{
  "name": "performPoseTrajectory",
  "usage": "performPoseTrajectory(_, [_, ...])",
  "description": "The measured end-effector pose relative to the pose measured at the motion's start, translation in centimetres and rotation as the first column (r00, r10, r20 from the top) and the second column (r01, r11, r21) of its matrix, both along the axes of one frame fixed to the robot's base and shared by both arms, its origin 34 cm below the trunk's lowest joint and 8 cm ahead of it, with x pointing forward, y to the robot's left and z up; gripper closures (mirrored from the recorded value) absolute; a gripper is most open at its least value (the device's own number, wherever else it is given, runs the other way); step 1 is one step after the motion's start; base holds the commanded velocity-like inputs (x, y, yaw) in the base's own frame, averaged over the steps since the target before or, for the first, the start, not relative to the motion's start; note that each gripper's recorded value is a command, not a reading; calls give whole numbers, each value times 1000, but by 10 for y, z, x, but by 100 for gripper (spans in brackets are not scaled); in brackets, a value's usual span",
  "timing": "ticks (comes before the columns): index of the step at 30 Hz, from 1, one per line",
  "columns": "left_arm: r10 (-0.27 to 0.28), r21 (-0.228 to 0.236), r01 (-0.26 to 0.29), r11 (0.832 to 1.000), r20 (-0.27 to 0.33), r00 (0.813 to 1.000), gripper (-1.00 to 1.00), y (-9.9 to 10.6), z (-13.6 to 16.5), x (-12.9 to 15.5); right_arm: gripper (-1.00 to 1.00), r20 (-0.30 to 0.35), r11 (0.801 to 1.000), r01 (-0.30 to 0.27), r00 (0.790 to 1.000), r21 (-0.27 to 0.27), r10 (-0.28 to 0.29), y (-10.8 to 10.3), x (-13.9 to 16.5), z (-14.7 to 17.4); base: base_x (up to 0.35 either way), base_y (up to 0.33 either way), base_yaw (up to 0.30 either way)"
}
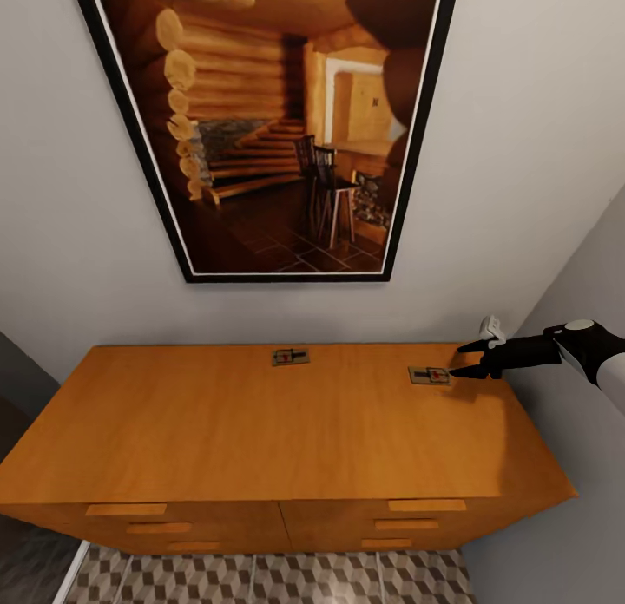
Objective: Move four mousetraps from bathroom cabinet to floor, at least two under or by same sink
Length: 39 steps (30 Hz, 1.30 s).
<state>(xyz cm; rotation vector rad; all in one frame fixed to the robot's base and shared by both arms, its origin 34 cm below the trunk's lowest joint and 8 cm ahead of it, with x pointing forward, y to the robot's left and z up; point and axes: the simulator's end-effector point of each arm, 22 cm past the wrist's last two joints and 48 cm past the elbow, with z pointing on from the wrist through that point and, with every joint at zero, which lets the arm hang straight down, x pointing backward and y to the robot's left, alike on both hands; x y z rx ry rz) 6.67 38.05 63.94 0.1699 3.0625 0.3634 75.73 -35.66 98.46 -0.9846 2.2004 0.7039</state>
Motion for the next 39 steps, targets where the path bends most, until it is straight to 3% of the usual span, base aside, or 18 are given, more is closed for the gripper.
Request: performPoseTrajectory(39, [0,-1,0,1000,-28,1000,-100,0,1,-10,-100,-28,1000,0,1000,0,0,0,-1,-19,15,-3,0])
